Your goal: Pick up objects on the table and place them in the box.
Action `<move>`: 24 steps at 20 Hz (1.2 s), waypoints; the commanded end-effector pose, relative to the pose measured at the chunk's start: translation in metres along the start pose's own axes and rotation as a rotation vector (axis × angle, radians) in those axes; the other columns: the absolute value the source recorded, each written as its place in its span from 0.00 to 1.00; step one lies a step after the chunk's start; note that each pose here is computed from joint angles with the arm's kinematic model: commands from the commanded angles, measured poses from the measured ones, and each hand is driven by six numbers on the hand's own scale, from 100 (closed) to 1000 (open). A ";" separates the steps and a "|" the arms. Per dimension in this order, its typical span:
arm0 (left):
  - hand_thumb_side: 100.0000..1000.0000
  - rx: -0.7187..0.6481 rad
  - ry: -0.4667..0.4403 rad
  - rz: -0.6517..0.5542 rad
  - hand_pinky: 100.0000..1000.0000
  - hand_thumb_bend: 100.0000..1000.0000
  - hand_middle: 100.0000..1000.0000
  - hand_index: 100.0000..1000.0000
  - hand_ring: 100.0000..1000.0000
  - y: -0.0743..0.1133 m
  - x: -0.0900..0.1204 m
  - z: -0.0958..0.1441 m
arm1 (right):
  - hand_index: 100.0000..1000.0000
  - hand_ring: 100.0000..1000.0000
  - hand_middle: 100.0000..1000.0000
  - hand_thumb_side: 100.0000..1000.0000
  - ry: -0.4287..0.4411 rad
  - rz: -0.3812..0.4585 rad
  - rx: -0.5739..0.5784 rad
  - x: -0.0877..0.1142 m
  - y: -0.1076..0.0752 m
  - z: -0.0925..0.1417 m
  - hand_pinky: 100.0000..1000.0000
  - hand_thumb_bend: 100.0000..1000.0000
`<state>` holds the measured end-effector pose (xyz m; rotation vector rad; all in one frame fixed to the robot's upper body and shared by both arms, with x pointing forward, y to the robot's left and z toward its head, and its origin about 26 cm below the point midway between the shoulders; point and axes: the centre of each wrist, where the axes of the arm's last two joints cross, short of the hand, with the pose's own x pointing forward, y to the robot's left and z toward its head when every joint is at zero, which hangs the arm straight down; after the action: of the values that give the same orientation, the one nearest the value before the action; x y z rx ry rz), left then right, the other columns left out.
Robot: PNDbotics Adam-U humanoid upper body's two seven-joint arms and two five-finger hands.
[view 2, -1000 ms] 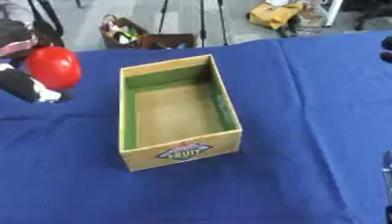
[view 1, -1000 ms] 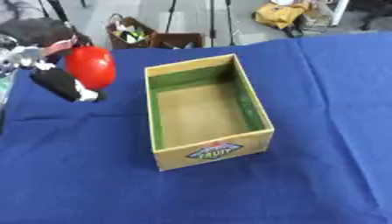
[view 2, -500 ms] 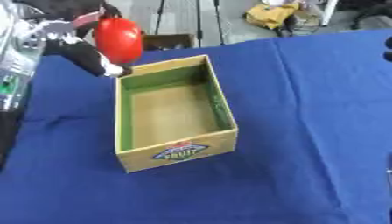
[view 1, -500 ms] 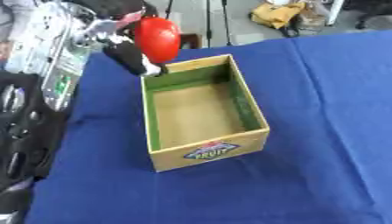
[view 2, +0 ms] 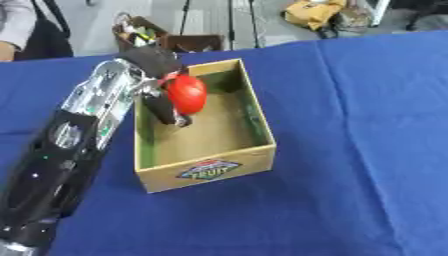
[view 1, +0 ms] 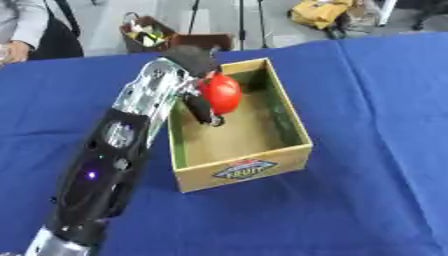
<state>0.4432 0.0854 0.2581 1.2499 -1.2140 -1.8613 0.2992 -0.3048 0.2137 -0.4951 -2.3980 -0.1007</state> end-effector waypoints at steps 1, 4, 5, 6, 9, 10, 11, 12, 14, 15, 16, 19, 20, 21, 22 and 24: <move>0.48 -0.009 -0.011 -0.033 0.00 0.00 0.37 0.58 0.32 0.002 0.006 -0.004 | 0.73 0.70 0.57 0.79 -0.032 -0.007 0.004 0.007 -0.001 -0.005 0.70 0.00; 0.67 -0.034 -0.030 -0.037 0.07 0.00 0.48 0.76 0.45 -0.003 0.009 -0.007 | 0.73 0.70 0.57 0.79 -0.031 -0.008 0.001 0.007 -0.001 -0.005 0.70 0.00; 0.74 -0.039 -0.037 -0.032 0.14 0.00 0.54 0.88 0.50 -0.004 0.010 -0.007 | 0.73 0.70 0.57 0.79 -0.031 -0.008 0.001 0.007 -0.001 -0.005 0.70 0.00; 0.84 -0.039 -0.042 -0.026 0.25 0.00 0.66 0.99 0.58 -0.005 0.010 -0.007 | 0.73 0.70 0.57 0.80 -0.031 -0.009 0.001 0.007 -0.001 -0.005 0.70 0.00; 1.00 -0.041 -0.061 -0.023 0.48 0.33 0.83 1.00 0.75 -0.006 0.012 -0.007 | 0.73 0.70 0.57 0.80 -0.030 -0.010 0.001 0.007 -0.001 -0.005 0.70 0.00; 1.00 -0.039 -0.067 -0.026 0.62 0.67 0.88 1.00 0.83 -0.005 0.012 -0.006 | 0.73 0.70 0.57 0.80 -0.030 -0.010 0.001 0.007 -0.001 -0.005 0.70 0.00; 1.00 -0.034 -0.073 -0.028 0.69 0.78 0.91 1.00 0.87 -0.003 0.012 -0.005 | 0.72 0.70 0.57 0.80 -0.029 -0.010 0.001 0.007 -0.001 -0.005 0.70 0.00; 1.00 -0.026 -0.074 -0.030 0.73 0.84 0.93 1.00 0.89 -0.002 0.012 -0.004 | 0.72 0.70 0.57 0.80 -0.029 -0.010 0.002 0.007 -0.001 -0.005 0.70 0.00; 1.00 -0.004 -0.065 -0.033 0.76 0.85 0.94 1.00 0.90 0.001 0.011 -0.001 | 0.72 0.70 0.56 0.80 -0.028 -0.008 0.002 0.006 -0.001 -0.004 0.70 0.00; 1.00 0.009 -0.060 -0.032 0.75 0.85 0.94 1.00 0.90 0.002 0.010 0.000 | 0.72 0.70 0.56 0.80 -0.028 -0.008 0.002 0.006 -0.001 -0.004 0.70 0.00; 1.00 0.026 -0.057 -0.029 0.74 0.75 0.92 1.00 0.89 0.004 0.009 0.002 | 0.72 0.70 0.56 0.80 -0.028 -0.007 0.001 0.006 -0.001 -0.004 0.70 0.00; 1.00 0.174 -0.038 0.012 0.60 0.08 0.79 1.00 0.80 0.015 0.004 0.014 | 0.72 0.70 0.56 0.80 -0.029 -0.005 -0.001 0.006 -0.002 -0.004 0.70 0.00; 0.97 0.265 -0.027 0.041 0.47 0.00 0.72 0.94 0.73 0.021 0.001 0.022 | 0.72 0.70 0.56 0.80 -0.028 -0.004 -0.002 0.006 -0.002 -0.004 0.70 0.00; 0.94 0.387 -0.011 0.091 0.37 0.00 0.66 0.89 0.66 0.027 -0.004 0.032 | 0.72 0.70 0.56 0.80 -0.029 -0.002 -0.003 0.006 -0.002 -0.004 0.70 0.00; 0.88 0.509 0.005 0.152 0.21 0.00 0.55 0.81 0.54 0.032 -0.009 0.044 | 0.72 0.70 0.56 0.80 -0.030 -0.001 -0.005 0.006 -0.003 -0.004 0.70 0.00; 0.80 0.752 0.013 0.336 0.00 0.00 0.41 0.70 0.38 0.036 -0.020 0.068 | 0.72 0.70 0.56 0.80 -0.032 0.003 -0.012 0.006 -0.004 -0.005 0.70 0.00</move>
<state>0.4007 0.0997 0.2851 1.2627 -1.9149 -1.3626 0.2991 -0.3051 0.2136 -0.4895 -2.4006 -0.1110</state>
